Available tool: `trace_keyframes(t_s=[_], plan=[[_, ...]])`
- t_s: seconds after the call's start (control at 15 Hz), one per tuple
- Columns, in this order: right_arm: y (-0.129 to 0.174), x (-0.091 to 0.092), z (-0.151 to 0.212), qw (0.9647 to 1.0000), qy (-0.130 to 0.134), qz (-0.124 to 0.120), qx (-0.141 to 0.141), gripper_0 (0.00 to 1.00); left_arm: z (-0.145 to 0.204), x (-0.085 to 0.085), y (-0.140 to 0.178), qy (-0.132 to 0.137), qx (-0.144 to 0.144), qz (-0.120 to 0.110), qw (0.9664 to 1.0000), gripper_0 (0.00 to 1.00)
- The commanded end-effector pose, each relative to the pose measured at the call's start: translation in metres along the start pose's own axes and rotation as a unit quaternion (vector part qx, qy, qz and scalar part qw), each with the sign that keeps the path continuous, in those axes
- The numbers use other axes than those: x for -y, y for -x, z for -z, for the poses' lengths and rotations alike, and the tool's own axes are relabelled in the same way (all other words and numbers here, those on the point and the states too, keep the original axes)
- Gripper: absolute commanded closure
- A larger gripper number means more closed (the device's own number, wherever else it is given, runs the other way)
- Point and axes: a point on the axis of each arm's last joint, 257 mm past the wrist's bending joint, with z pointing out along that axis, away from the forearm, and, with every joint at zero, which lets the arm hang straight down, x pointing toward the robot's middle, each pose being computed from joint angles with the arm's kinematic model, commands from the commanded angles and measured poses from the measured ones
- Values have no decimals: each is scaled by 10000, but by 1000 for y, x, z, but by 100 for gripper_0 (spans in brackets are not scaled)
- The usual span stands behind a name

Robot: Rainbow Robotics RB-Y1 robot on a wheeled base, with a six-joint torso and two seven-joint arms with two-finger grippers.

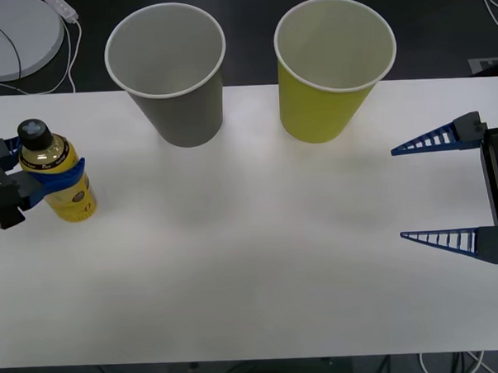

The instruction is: Put the can into the green bin and the plastic bottle into the gray bin

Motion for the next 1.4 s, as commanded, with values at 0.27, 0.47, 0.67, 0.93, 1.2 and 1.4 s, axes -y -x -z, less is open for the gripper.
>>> trace_keyframes(t_s=[0.27,0.47,0.67,0.93,1.2,1.4], plan=[[0,0,0,10000,0,0,0,0,16,-22,8,83,-286,7,9996,100],[0,0,0,10000,0,0,0,0,23,-36,11,18,-449,82,9990,100],[0,0,0,10000,0,0,0,0,29,-51,17,-101,-669,54,9977,100],[0,0,0,10000,0,0,0,0,42,-71,27,-332,-1057,-53,9938,100],[0,0,0,10000,0,0,0,0,54,-82,37,-474,-1462,-216,9879,100],[0,0,0,10000,0,0,0,0,50,-88,41,-531,-1681,-370,9836,100]])
